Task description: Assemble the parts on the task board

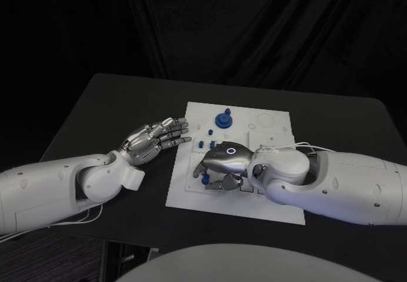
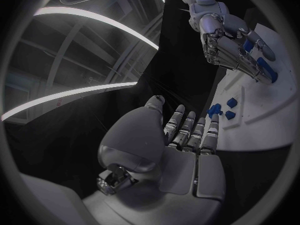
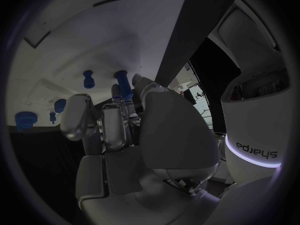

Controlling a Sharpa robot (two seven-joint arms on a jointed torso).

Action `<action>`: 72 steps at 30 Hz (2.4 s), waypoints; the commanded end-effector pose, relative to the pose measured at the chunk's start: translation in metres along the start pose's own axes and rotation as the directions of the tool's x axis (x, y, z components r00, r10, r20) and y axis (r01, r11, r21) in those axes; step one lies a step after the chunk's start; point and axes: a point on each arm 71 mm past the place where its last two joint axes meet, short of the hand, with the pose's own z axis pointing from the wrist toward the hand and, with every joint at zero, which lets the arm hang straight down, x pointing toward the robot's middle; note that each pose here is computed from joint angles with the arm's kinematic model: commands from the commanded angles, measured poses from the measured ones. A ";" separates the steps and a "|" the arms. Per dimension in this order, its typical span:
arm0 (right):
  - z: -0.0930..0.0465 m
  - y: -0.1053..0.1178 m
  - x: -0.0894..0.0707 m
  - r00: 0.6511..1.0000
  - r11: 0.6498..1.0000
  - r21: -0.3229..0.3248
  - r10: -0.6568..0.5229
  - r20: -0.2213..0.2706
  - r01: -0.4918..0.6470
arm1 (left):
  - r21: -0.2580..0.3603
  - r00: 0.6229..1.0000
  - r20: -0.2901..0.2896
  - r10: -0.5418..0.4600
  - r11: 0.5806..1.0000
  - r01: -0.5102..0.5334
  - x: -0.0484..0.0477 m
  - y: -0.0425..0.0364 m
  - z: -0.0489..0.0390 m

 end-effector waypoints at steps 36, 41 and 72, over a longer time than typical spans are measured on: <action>-0.189 -0.100 -0.032 0.837 0.642 0.539 0.382 0.392 -0.545 | 0.247 0.948 0.015 0.317 0.918 -0.310 0.0093 -0.0168 -0.0063; -0.202 -0.100 -0.006 0.887 0.581 0.678 0.371 0.273 -0.451 | 0.259 0.938 0.030 0.344 0.904 -0.340 0.0084 -0.0182 -0.0071; -0.190 -0.074 0.021 0.920 0.565 0.772 0.387 0.064 -0.292 | 0.208 0.942 0.002 0.337 0.921 -0.330 0.0077 -0.0136 -0.0047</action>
